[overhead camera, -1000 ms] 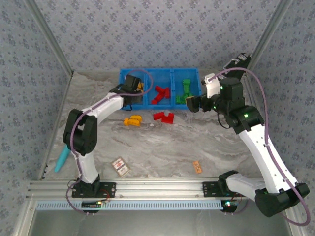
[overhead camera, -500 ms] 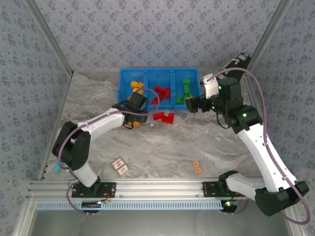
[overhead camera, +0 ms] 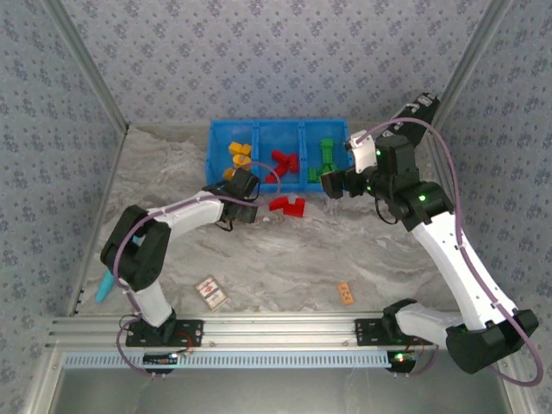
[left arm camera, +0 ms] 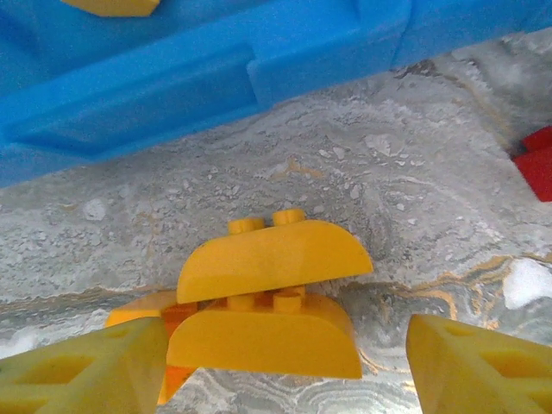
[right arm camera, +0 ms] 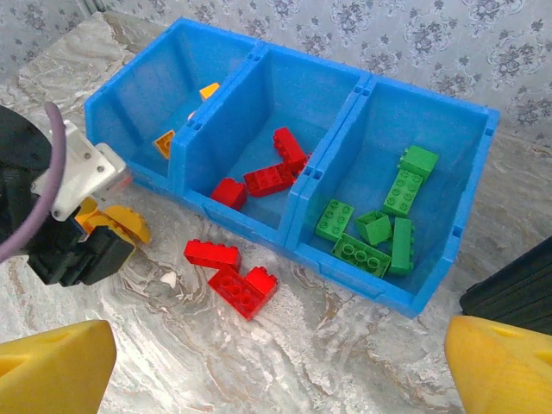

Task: Sort the legos into containers by color
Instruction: Pick up the lego from the center of the table.

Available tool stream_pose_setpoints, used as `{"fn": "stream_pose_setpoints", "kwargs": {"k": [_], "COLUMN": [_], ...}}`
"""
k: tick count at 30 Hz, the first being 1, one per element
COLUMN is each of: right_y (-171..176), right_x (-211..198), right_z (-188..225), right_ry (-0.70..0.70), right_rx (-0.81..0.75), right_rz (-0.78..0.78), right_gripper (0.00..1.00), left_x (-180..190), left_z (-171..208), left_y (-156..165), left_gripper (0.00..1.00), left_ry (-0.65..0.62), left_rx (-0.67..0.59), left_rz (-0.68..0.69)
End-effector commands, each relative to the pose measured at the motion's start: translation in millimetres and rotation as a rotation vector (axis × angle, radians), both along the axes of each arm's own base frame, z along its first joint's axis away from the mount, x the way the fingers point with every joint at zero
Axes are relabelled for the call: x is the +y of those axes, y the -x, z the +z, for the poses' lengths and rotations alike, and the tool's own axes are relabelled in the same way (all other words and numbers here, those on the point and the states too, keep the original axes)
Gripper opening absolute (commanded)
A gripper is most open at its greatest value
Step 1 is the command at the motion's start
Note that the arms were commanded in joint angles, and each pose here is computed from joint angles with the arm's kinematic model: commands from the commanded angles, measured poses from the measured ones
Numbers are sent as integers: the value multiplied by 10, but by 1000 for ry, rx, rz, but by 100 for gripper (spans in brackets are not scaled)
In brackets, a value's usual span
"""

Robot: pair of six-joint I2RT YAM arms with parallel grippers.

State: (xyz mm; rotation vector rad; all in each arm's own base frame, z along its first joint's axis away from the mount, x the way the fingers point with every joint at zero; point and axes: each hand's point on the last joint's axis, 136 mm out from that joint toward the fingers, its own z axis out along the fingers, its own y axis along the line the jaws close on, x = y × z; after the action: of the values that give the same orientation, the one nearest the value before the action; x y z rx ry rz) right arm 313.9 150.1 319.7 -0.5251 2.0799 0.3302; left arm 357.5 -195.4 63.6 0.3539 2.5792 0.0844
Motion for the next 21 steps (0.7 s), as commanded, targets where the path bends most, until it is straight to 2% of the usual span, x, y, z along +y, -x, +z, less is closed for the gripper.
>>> {"fn": "stream_pose_setpoints", "kwargs": {"k": [1, 6, 21], "right_y": [21, 12, -63], "right_x": [-13, -12, 8], "right_z": [-53, -84, -175], "right_ry": [27, 38, 62], "right_rx": [17, 21, 38], "right_rz": [-1, 2, 2], "right_gripper": [100, 100, 100], "left_x": [-68, -55, -55], "left_z": [88, 72, -113], "left_y": [-152, -219, -336], "left_gripper": [79, 84, 84], "left_ry": [14, 24, 40], "left_rx": [-34, -43, -10], "left_rz": [22, 45, 53]}}
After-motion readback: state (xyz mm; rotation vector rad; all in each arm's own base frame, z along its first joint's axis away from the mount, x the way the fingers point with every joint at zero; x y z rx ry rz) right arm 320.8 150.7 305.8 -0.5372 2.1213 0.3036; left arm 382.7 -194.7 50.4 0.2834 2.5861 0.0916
